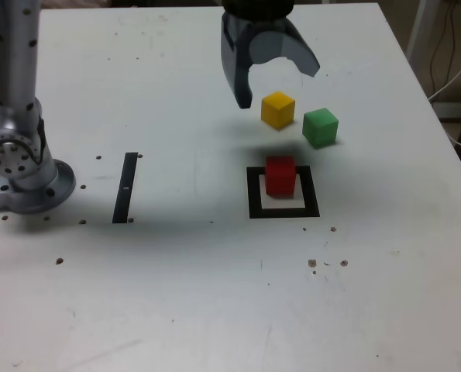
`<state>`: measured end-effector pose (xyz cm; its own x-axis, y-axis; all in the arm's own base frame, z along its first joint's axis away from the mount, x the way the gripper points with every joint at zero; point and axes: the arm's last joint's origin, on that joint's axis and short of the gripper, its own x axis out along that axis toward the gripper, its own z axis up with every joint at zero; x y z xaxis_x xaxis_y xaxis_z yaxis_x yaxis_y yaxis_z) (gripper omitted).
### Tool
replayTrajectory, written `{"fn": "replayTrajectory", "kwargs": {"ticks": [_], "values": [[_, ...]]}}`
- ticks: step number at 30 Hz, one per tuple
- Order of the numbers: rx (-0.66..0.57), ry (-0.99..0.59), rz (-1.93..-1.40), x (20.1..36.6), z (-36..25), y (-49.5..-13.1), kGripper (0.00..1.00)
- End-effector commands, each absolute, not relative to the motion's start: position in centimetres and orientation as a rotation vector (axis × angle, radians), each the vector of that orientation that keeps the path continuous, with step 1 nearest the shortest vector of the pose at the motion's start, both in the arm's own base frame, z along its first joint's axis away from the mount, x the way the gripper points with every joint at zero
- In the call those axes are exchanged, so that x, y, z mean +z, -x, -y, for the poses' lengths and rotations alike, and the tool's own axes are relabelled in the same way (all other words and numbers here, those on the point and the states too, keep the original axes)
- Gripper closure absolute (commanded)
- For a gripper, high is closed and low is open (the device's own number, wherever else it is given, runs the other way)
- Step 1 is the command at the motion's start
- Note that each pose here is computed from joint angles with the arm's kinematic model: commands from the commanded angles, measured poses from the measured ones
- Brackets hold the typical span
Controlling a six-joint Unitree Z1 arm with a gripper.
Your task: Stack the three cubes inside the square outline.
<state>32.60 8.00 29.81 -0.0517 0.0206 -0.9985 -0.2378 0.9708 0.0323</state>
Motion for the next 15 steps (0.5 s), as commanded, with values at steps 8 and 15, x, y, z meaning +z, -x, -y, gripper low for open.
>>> {"fn": "replayTrajectory", "kwargs": {"ticks": [8,15], "values": [[0.343,0.313,-1.678,27.5,-12.2,-33.3,0.0],[0.395,0.342,-1.718,25.3,-14.2,-34.1,0.01]]}}
